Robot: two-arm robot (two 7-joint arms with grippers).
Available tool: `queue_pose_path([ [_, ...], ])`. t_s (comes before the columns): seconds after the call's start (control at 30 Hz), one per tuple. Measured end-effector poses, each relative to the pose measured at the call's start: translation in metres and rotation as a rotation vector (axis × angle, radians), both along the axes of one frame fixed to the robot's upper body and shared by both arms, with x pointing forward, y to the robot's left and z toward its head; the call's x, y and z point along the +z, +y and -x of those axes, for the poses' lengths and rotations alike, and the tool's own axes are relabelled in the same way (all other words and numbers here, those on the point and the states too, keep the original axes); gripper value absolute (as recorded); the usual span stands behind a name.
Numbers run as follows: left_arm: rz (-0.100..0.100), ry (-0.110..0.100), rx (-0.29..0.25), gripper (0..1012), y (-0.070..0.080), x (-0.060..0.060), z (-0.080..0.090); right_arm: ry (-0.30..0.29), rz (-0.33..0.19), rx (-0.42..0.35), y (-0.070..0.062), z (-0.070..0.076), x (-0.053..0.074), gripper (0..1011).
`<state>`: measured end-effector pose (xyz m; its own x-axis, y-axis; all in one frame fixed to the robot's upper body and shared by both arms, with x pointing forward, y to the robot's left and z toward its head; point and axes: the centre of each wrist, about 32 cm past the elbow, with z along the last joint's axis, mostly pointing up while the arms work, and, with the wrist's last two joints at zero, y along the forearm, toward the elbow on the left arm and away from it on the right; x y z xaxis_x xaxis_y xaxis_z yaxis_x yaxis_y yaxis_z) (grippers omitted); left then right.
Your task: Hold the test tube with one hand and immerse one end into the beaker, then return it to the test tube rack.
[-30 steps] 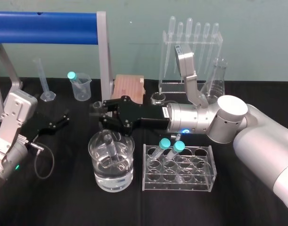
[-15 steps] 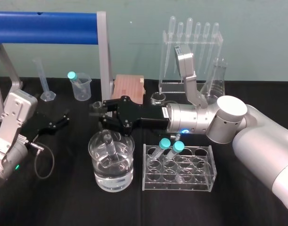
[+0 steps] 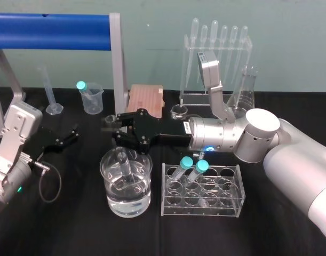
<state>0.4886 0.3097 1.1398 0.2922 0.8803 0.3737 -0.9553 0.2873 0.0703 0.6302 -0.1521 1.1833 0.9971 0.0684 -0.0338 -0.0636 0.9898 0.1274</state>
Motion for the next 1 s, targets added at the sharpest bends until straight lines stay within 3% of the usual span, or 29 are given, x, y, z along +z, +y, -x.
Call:
queue_pose_path([
  [1.0,0.000,0.000,0.000,1000,0.0000,0.0000,0.0000,0.001,0.000,0.001,0.0001,0.0000,0.0001,228],
])
